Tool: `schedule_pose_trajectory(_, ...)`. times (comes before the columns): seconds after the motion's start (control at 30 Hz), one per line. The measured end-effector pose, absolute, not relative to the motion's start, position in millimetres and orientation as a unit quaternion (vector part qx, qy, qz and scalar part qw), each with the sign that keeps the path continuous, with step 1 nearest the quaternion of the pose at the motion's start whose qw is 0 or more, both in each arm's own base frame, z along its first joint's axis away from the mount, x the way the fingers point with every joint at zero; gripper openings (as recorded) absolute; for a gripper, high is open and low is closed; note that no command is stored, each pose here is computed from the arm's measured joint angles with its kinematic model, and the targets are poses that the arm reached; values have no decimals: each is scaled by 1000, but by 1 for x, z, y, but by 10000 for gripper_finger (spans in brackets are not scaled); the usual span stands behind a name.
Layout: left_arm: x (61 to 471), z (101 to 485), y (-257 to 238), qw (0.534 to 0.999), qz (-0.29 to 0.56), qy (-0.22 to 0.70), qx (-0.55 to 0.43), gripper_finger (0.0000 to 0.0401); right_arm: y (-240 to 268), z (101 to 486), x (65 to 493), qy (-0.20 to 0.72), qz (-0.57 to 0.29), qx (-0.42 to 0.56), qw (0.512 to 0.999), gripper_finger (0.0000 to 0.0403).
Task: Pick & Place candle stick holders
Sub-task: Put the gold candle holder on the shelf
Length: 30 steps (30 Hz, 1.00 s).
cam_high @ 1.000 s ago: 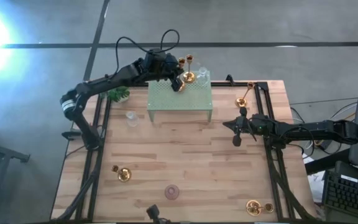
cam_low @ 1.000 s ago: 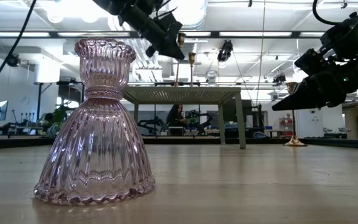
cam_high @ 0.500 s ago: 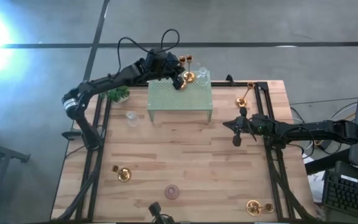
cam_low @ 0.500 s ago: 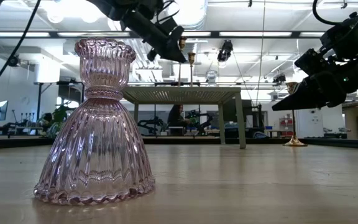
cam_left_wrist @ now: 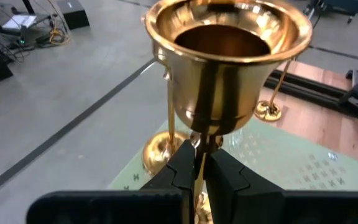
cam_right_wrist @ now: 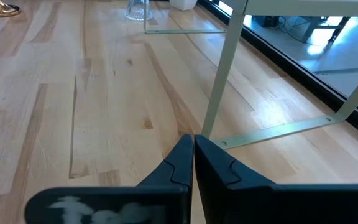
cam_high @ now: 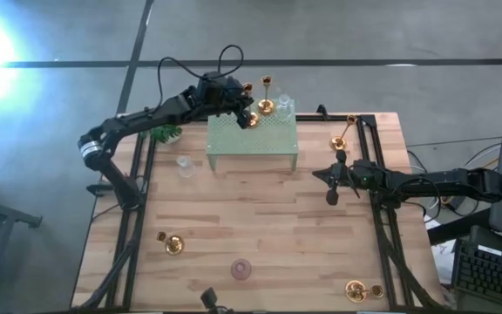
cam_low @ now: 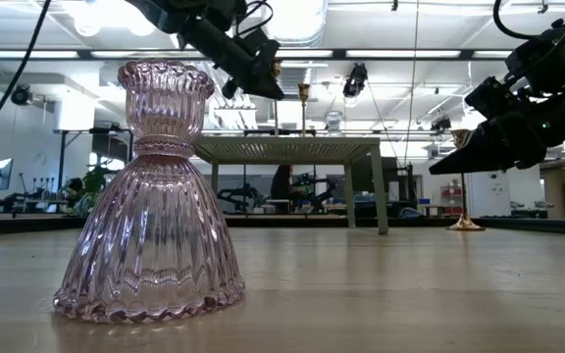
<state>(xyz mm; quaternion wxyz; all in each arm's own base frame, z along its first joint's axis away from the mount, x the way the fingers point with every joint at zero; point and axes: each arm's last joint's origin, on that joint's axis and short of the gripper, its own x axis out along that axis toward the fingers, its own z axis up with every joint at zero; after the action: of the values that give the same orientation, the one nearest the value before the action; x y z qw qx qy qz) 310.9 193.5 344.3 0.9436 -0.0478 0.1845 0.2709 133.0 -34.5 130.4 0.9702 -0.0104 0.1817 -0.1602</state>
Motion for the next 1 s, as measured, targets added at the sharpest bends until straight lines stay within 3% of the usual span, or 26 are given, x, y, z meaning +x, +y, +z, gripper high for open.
schedule_pose_trajectory(1.0, 314, 340, 198, 947, 271, 174, -9, 21, -35, 130, 133, 182, -160, -10, 970, 8)
